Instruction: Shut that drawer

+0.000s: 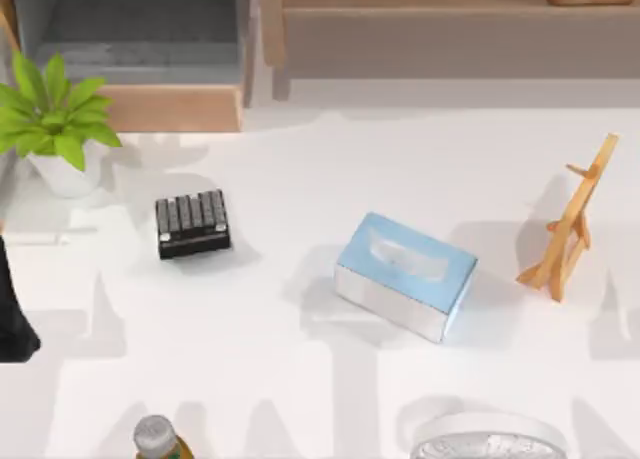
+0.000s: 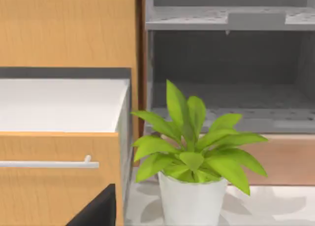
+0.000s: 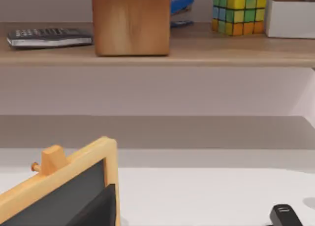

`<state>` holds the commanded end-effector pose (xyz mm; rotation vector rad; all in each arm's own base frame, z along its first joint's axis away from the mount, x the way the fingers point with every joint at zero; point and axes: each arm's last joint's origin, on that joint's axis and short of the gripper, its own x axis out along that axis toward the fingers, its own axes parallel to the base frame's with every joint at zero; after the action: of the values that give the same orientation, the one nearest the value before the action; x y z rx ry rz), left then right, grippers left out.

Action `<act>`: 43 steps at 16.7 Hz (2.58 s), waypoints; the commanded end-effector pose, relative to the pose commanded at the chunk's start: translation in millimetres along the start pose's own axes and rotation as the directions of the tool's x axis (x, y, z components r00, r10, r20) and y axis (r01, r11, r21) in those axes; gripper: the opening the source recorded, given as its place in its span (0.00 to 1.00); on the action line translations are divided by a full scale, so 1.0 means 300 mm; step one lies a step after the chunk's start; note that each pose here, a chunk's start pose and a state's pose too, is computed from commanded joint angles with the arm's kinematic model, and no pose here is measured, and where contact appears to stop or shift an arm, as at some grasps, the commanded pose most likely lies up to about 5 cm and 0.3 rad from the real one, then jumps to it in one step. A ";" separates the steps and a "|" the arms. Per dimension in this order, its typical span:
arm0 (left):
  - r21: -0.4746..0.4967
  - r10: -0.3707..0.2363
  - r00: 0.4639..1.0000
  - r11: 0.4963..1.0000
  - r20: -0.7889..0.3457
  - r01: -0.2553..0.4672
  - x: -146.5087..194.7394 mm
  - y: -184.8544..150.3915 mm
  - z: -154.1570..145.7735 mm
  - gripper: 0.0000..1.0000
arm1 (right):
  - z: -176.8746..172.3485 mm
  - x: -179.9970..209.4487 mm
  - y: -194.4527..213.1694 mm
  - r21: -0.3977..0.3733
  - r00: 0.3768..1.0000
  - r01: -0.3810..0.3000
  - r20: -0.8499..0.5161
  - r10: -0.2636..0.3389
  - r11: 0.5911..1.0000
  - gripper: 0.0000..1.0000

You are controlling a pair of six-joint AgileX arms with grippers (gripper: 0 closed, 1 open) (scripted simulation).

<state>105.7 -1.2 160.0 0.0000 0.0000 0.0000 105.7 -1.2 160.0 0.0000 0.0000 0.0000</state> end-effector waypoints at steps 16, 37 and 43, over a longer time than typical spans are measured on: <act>0.005 -0.002 1.000 1.000 -0.014 0.002 0.225 -0.191 0.331 1.00 | 0.000 0.000 0.000 0.000 1.000 0.000 0.000 0.000 1.000 1.00; 0.515 0.096 0.995 0.854 -0.021 -0.071 0.433 0.037 0.145 1.00 | 0.000 0.000 0.000 0.000 1.000 0.000 0.000 0.000 1.000 1.00; 0.846 0.107 0.994 0.532 -0.033 -0.029 0.416 0.311 -0.025 1.00 | 0.000 0.000 0.000 0.000 1.000 0.000 0.000 0.000 1.000 1.00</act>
<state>230.5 92.1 152.4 1.0066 0.0845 0.0815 105.7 -1.2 160.0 0.0000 0.0000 0.0000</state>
